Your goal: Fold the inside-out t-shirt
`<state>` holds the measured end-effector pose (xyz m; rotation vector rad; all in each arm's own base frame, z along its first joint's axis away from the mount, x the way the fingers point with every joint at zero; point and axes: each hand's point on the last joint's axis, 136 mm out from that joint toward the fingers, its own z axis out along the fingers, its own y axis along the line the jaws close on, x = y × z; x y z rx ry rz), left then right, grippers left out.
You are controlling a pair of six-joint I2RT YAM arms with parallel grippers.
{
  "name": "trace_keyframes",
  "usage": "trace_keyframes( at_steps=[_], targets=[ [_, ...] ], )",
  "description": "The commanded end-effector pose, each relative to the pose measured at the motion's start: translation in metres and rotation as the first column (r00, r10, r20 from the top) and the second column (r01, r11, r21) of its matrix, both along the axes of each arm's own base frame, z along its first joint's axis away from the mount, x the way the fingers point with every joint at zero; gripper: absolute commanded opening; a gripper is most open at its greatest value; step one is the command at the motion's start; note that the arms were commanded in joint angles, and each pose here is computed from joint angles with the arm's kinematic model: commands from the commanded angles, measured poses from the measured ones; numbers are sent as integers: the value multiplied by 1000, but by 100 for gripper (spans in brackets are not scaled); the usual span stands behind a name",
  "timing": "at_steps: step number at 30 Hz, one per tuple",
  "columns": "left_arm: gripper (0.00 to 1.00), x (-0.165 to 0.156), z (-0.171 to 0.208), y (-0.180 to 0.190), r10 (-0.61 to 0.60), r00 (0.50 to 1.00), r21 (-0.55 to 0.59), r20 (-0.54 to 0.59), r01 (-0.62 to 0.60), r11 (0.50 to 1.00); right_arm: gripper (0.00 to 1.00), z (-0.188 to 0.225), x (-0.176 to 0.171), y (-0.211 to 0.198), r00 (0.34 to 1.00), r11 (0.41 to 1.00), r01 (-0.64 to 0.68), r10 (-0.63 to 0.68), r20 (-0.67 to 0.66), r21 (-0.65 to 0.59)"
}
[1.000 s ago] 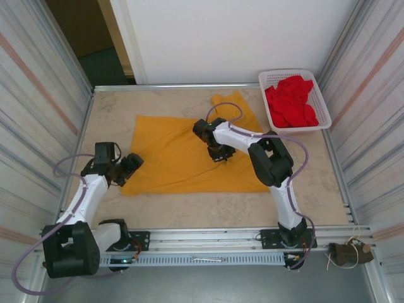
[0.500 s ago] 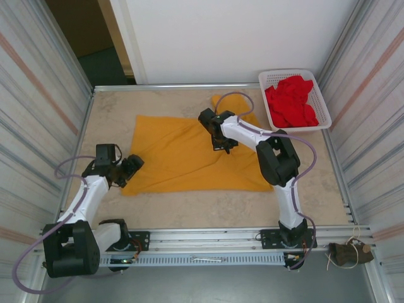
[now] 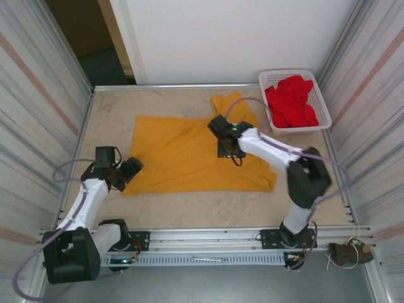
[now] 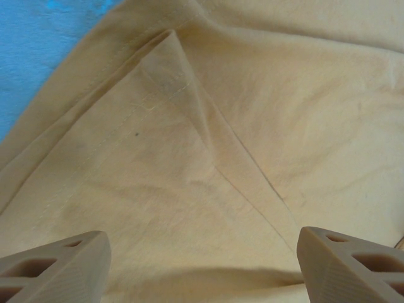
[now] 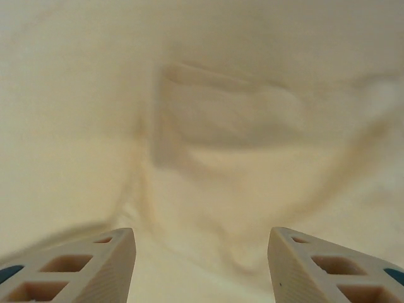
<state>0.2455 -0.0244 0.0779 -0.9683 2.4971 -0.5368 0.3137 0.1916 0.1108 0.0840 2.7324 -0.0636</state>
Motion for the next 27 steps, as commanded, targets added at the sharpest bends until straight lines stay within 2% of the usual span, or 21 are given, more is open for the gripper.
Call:
trace_keyframes(
  at_steps=[1, 4, 7, 11, 16, 20, 24, 26, 27],
  targets=[
    [82, -19, 8, 15, 61, 998, 59, -31, -59, 997, 62, 0, -44, -59, 982, 983, 184, -184, -31, -15],
    [84, -31, 9, 24, 106, 994, 62, -30, -104, 993, 64, -16, -76, -94, 962, 964, 266, -265, -69, 14],
    [84, -37, 6, 29, 126, 991, 62, -40, -124, 990, 66, -28, -92, -113, 948, 948, 313, -306, -89, 65],
    [83, -37, -8, 27, 134, 988, 24, -84, -132, 991, 66, -39, -92, -112, 950, 942, 304, -287, -125, 145],
    [82, -35, -33, 22, 131, 981, -17, -146, -135, 991, 66, -51, -88, -108, 950, 947, 285, -259, -173, 146],
    [79, -33, -46, 25, 143, 975, -5, -171, -146, 989, 65, -66, -89, -113, 938, 941, 310, -280, -206, 134],
    [68, -27, -53, 27, 150, 972, -5, -182, -153, 988, 59, -81, -92, -120, 918, 929, 354, -322, -233, 111],
    [59, -26, -57, 27, 153, 970, -7, -189, -157, 988, 52, -86, -96, -124, 905, 921, 379, -348, -246, 93],
    [51, -26, -60, 28, 162, 967, -4, -195, -166, 986, 45, -88, -98, -126, 898, 915, 393, -363, -249, 86]
  ],
)
